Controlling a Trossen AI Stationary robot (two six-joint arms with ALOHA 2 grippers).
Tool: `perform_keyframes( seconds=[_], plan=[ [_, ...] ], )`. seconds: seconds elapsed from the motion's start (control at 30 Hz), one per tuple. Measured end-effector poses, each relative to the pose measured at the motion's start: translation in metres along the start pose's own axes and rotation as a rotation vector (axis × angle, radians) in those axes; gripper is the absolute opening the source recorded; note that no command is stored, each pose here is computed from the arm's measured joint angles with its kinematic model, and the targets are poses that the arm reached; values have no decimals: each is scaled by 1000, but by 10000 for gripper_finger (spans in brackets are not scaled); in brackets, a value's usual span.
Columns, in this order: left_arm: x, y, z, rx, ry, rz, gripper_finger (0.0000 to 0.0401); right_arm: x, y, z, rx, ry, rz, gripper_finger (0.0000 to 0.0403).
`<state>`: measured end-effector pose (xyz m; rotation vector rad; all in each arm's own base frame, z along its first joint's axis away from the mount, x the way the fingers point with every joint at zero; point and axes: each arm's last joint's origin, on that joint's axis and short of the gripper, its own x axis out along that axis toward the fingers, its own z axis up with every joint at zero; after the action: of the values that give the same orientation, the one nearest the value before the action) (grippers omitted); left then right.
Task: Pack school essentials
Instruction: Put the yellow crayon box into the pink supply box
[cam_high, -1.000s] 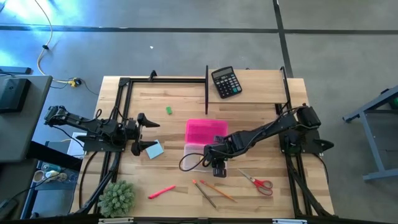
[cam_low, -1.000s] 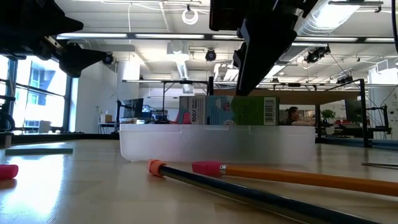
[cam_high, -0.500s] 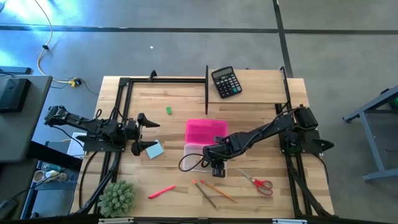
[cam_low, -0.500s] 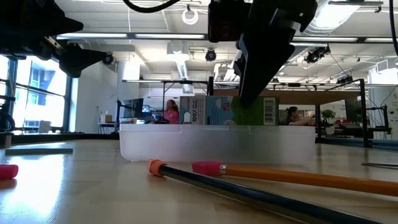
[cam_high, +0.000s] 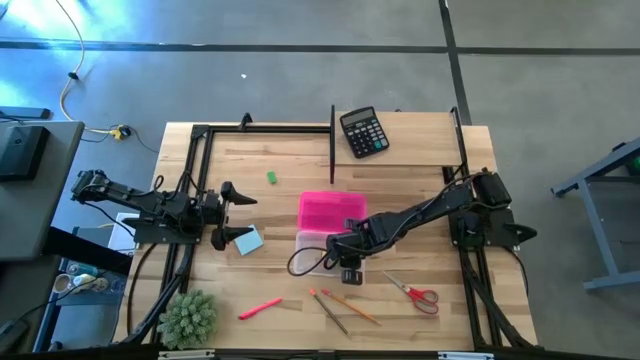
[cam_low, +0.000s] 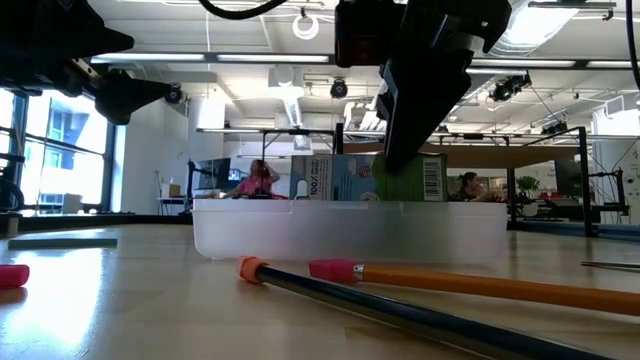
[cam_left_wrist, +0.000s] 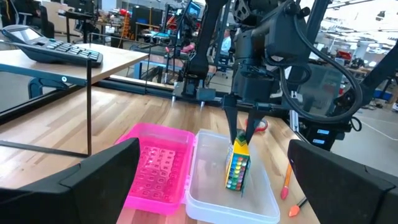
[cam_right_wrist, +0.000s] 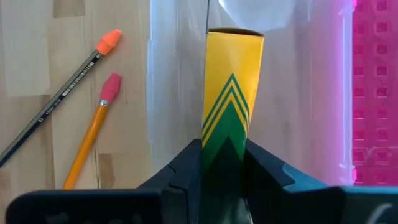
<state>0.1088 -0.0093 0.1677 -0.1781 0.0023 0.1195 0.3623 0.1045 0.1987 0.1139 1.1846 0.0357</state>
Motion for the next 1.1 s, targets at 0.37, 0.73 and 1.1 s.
perform_keyframes(
  seconds=[0.37, 0.73, 1.1],
  plan=[
    [0, 0, 0, -1, 0, 0, 400, -15, 2, 9, -101, -47, -195, 85],
    [0, 0, 0, 1, 0, 0, 400, -16, 10, 6, -271, -62, -317, 85],
    [0, 0, 0, -1, 0, 0, 400, 3, 16, 1, -297, -37, -414, 85]
  ],
)
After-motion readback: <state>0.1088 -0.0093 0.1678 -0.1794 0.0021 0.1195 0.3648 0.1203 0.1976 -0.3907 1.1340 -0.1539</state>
